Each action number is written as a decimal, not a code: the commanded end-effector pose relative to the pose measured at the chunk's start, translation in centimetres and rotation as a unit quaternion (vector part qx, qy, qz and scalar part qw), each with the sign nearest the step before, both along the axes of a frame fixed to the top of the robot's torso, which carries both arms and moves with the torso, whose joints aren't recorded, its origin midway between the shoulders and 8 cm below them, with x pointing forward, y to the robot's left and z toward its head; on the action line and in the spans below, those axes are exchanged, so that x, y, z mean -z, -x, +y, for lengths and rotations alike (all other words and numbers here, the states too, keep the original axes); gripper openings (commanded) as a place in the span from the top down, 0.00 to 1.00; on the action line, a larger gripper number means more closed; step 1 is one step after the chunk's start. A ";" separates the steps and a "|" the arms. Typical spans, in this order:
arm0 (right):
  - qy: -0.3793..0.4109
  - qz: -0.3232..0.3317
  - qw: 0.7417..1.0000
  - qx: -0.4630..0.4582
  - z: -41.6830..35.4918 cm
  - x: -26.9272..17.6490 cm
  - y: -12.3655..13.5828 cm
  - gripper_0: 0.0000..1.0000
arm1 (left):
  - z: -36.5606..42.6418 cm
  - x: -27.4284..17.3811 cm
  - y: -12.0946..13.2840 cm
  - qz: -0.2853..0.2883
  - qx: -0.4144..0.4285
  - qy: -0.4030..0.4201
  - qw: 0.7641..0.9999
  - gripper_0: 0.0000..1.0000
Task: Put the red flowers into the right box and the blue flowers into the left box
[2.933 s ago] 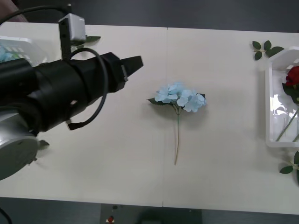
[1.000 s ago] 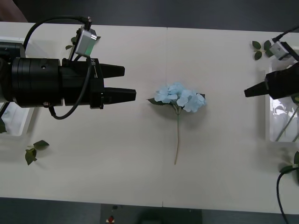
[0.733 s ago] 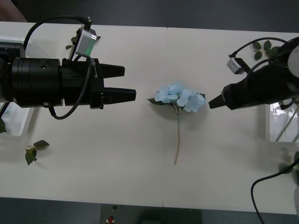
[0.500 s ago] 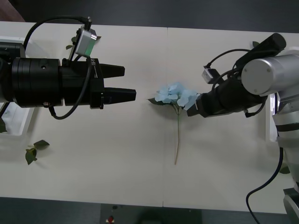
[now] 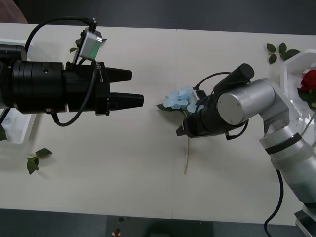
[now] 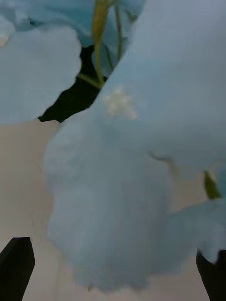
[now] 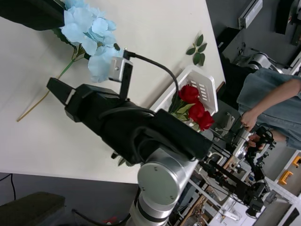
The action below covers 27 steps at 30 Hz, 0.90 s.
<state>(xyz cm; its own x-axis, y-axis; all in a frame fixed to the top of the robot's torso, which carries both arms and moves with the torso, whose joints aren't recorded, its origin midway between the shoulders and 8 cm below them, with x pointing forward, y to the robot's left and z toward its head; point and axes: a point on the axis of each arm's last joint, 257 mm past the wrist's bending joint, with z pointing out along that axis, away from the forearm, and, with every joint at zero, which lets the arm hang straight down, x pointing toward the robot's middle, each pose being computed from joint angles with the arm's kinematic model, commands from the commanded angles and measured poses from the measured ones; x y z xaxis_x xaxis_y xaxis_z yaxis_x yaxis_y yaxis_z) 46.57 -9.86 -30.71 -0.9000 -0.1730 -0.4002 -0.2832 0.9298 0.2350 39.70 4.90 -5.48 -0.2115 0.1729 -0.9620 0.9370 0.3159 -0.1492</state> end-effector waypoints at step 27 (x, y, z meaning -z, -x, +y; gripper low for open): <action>-0.002 -0.013 0.999 0.031 3.0 1.6 -1.3 0.91 | 0.1 -1.1 0.2 -0.023 0.005 0.001 1.000 0.00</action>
